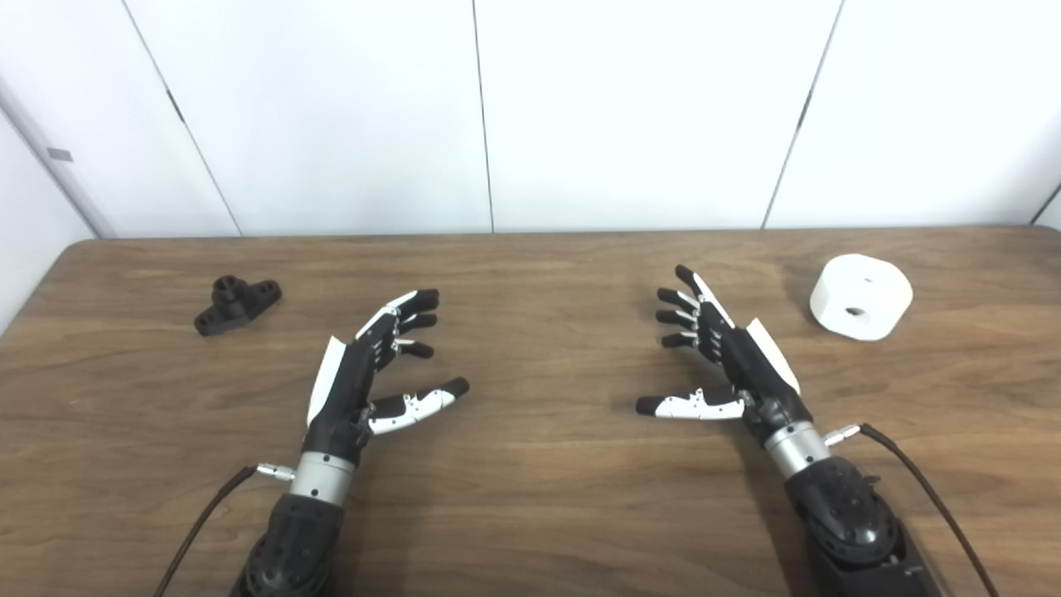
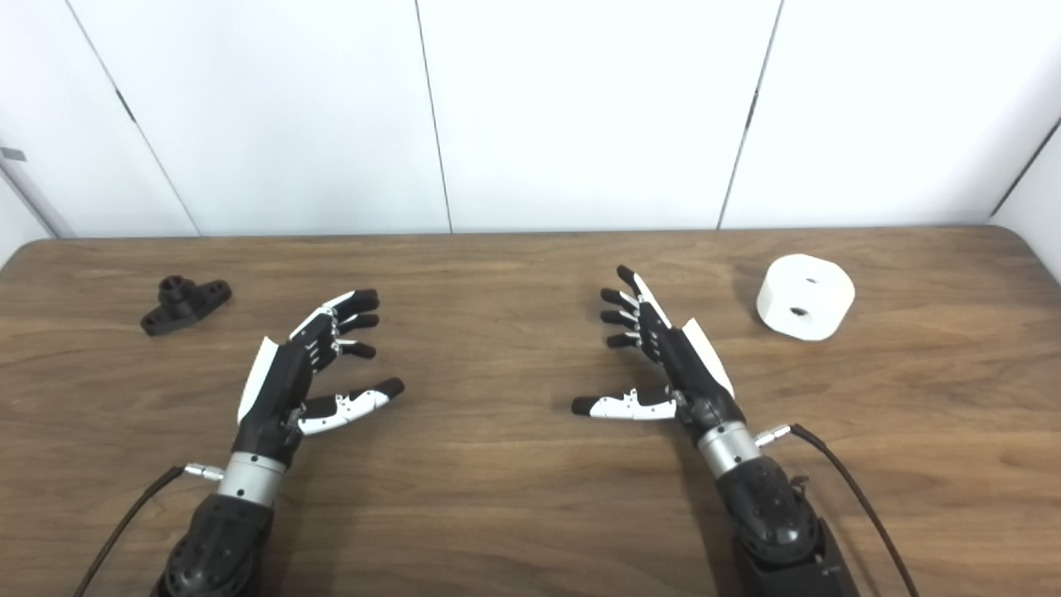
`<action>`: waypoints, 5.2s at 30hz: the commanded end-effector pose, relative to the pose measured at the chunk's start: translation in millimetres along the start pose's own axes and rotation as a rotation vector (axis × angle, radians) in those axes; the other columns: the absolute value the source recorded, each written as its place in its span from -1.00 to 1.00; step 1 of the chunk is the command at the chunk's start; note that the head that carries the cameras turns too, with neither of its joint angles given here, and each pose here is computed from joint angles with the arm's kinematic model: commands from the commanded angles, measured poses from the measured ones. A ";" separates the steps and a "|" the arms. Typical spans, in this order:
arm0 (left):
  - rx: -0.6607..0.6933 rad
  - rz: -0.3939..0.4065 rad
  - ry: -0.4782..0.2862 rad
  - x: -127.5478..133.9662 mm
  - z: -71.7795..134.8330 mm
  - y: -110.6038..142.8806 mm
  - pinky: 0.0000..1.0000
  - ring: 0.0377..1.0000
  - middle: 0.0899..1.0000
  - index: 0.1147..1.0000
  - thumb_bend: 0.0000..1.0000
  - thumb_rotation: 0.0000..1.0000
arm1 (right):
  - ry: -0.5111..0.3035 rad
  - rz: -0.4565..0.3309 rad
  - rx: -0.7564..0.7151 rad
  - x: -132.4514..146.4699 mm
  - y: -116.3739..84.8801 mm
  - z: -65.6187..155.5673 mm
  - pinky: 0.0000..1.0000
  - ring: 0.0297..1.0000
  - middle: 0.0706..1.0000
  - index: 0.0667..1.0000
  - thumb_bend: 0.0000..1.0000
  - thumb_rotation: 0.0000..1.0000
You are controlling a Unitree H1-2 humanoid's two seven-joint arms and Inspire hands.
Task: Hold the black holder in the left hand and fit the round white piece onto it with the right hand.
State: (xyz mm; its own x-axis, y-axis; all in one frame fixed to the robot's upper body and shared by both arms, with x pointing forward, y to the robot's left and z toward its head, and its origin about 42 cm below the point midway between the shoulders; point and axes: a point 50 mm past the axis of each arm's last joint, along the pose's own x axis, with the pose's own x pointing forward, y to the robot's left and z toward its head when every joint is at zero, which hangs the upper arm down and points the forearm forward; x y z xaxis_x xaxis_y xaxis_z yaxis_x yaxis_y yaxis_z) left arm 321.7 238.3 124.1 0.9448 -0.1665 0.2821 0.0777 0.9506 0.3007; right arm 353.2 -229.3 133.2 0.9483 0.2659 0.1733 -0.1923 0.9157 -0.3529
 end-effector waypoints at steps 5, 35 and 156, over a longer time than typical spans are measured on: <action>-0.011 -0.012 0.046 -10.5 -13.8 -26.3 0.28 0.54 0.62 0.59 0.36 -1.00 | -0.077 -0.016 -0.002 0.3 -16.8 13.2 0.53 0.70 0.83 1.00 0.55 -0.82; 0.107 0.017 0.022 5.2 10.4 30.8 0.21 0.38 0.43 0.44 0.30 -0.99 | -0.018 -0.031 0.030 -10.2 -32.0 29.7 0.80 0.81 0.91 1.00 0.37 -1.00; 0.846 0.224 0.604 88.3 -16.8 193.6 0.85 1.00 0.96 0.54 0.73 -0.36 | 0.018 -0.070 -0.010 -34.0 -48.9 48.9 0.57 0.64 0.84 1.00 0.33 -1.00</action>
State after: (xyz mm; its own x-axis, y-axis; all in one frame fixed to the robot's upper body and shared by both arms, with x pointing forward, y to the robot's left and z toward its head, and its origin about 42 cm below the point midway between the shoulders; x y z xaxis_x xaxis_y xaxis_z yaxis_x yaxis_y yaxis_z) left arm 413.6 414.2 173.5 0.9252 0.3705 -0.0817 -0.0938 0.4321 0.8969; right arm 316.0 -266.8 173.5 0.9731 0.2014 0.1118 -0.1521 0.9261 -0.3452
